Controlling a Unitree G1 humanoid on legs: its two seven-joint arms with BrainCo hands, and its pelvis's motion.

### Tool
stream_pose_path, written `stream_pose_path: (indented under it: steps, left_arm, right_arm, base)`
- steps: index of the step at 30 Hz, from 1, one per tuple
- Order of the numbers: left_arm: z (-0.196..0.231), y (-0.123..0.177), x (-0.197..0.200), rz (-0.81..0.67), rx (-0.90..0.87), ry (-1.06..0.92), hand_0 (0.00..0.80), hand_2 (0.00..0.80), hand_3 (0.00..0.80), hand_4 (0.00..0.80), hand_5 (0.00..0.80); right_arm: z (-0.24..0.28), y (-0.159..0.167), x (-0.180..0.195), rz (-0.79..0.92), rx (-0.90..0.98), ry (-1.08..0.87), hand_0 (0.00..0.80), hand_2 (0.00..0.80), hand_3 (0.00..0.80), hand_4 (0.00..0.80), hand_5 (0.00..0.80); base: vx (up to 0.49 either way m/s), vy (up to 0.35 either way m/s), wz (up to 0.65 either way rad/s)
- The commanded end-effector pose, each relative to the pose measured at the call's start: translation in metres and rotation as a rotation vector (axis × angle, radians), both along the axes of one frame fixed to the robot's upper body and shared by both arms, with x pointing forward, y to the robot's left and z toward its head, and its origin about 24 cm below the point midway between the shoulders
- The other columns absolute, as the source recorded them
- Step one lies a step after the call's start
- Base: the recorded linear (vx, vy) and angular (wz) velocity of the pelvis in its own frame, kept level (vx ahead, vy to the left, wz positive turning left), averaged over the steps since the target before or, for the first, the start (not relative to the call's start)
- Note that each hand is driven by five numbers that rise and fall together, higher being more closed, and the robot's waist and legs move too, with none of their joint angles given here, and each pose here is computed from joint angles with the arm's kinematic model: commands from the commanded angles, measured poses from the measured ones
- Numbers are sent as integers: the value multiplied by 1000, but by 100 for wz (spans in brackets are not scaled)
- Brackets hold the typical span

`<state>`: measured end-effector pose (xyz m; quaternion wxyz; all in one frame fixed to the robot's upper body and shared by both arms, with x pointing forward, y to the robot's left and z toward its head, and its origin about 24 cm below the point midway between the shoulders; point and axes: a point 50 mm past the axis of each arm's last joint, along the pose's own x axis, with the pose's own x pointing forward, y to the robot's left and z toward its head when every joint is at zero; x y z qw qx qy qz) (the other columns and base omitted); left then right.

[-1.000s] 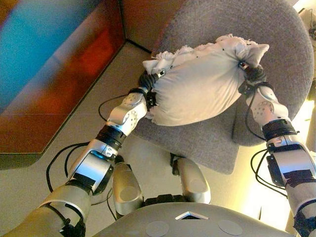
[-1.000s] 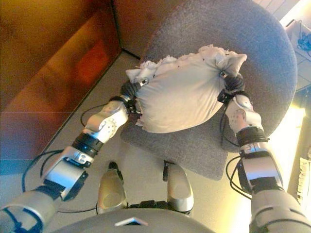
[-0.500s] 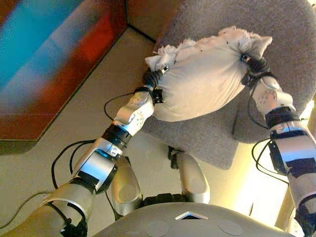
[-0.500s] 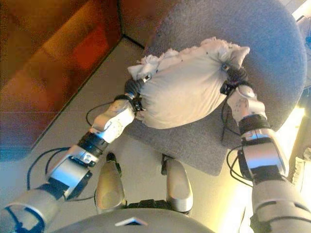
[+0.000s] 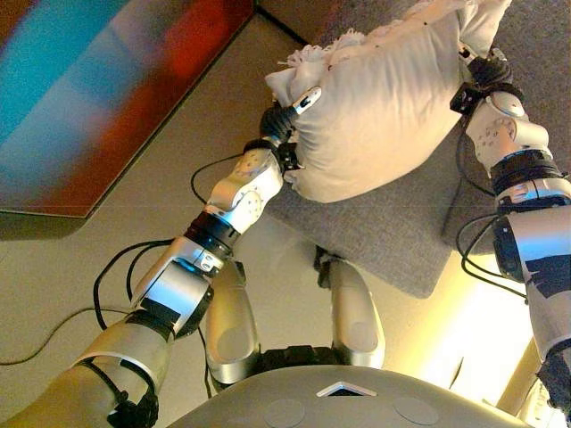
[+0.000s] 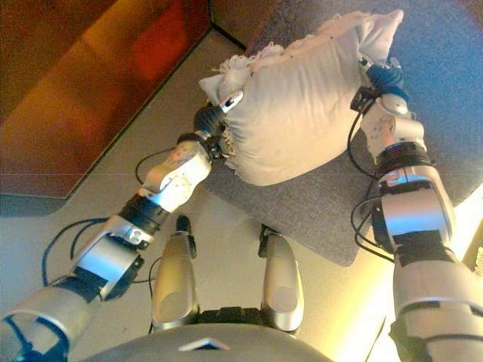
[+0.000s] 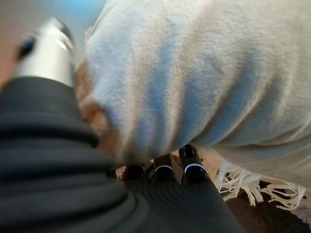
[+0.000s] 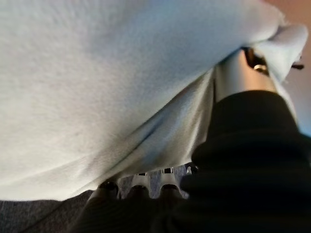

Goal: Pick up the cushion and take it to the sofa

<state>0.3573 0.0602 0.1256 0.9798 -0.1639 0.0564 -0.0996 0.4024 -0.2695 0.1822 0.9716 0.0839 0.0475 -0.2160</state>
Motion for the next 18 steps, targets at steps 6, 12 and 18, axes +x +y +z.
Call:
stream_pose_path:
  steps: [6, 12, 18]
  left_arm:
    - [37, -12, -7, -123, -64, -188, 0, 0, 0, 0, 0]
    - [26, 20, -9, -61, -28, -199, 0, 0, 0, 0, 0]
    - [5, 51, -23, -24, 50, -190, 0, 0, 0, 0, 0]
  right_arm:
    - [25, -20, -6, -48, 51, -132, 0, 0, 0, 0, 0]
    - [25, -55, -24, -159, 97, -176, 0, 0, 0, 0, 0]
    - [17, -93, -52, -254, 62, -194, 0, 0, 0, 0, 0]
  base:
    - [-21, 35, 0]
    - [2, 10, 5]
    - [44, 14, 14]
